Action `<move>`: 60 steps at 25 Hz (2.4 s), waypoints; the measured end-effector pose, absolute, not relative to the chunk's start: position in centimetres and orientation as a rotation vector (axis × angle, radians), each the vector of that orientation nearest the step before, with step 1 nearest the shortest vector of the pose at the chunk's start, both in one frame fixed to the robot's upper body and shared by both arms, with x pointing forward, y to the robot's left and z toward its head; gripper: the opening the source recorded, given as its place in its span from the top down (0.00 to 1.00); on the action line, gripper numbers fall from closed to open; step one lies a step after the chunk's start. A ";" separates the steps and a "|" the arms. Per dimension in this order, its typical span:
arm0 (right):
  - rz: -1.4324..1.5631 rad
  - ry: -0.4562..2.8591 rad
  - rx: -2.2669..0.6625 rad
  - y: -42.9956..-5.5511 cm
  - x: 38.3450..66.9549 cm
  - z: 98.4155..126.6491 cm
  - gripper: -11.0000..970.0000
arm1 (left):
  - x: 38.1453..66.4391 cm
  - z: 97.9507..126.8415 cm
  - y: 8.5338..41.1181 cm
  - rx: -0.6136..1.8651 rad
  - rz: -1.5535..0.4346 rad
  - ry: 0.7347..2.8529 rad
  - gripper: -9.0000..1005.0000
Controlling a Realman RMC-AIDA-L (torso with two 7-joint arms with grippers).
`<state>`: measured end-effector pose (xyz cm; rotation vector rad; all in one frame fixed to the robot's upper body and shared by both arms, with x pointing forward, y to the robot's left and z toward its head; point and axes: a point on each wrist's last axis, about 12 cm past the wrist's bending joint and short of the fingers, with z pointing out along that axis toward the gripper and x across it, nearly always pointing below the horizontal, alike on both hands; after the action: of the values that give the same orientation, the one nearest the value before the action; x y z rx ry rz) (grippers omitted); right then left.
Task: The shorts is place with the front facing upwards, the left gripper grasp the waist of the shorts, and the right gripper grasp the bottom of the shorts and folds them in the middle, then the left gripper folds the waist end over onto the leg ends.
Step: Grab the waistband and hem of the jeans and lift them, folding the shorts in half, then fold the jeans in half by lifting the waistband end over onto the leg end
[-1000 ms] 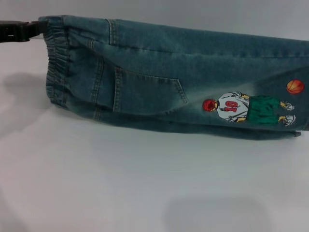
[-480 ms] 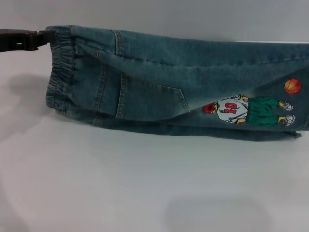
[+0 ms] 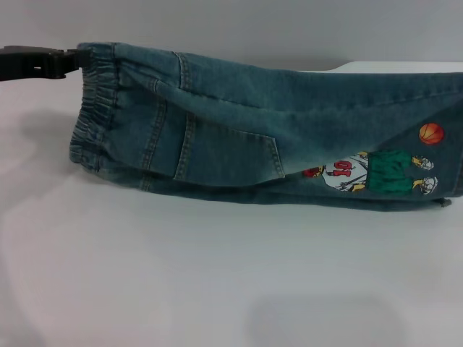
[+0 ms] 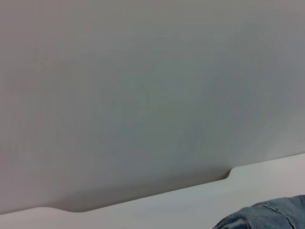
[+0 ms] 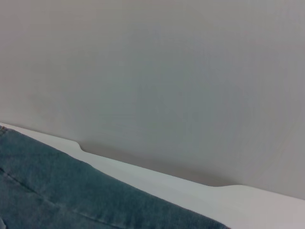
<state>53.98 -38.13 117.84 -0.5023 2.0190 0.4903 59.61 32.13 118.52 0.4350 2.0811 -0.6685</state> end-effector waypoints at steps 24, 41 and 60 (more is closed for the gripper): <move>0.488 2.030 -0.518 -37.4 54.8 116.8 0.82 | 59.6 117.5 31.8 0.400 -0.718 2.116 0.80; 0.508 1.953 -0.485 -37.9 54.2 117.2 0.53 | 59.4 117.4 33.1 0.454 -0.644 2.216 0.30; 0.521 1.946 -0.496 -37.4 54.6 117.3 0.53 | 57.5 114.0 33.2 0.876 -0.488 2.316 0.17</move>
<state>54.63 -37.42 117.26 -0.4962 1.9459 0.5205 57.47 33.20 114.00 0.8759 2.3164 -0.4878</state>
